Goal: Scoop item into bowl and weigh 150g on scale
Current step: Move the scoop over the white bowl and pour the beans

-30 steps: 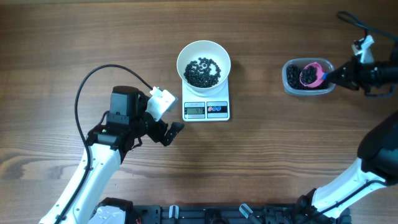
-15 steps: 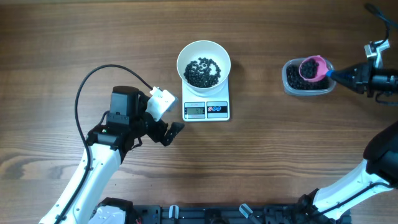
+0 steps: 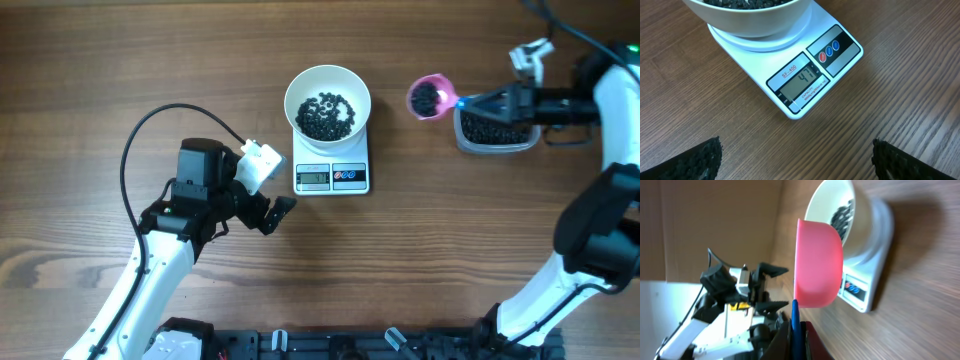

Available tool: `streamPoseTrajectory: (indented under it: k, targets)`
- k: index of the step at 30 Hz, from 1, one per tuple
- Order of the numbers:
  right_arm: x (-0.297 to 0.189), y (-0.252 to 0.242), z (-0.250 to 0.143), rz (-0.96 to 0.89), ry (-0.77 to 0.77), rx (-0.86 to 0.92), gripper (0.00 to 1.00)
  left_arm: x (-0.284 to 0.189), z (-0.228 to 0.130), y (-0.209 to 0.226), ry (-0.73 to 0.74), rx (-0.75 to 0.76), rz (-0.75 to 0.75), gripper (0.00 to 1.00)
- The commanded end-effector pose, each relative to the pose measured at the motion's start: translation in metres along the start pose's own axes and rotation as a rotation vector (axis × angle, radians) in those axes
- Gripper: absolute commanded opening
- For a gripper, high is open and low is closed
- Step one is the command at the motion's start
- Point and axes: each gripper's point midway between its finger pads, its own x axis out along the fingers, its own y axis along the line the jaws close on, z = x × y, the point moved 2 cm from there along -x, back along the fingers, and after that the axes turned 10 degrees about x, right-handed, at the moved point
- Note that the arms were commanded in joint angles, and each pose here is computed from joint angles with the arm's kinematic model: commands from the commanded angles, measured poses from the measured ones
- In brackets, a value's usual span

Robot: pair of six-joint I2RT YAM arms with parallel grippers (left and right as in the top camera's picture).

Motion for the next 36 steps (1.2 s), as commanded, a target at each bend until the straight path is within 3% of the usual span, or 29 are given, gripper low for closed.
streamPoseTrajectory:
  k: [1, 8, 21, 36]
  targets:
    - [0.024, 0.030, 0.008, 0.055, 0.036, -0.048, 0.05, 0.001, -0.001, -0.002, -0.004, -0.011, -0.013, 1.00]
    - [0.071, 0.051, 0.009, -0.198, 0.132, -0.099, 0.05, 0.001, -0.001, -0.002, -0.004, -0.011, -0.013, 1.00]
    - [0.165, 0.079, 0.013, -0.717, -0.001, -0.378, 0.05, 0.001, -0.001, -0.002, -0.004, -0.011, -0.013, 1.00]
    - [0.175, 0.089, 0.010, -1.206, -0.213, -0.646, 0.04, 0.001, -0.001, -0.002, -0.004, -0.011, -0.012, 1.00]
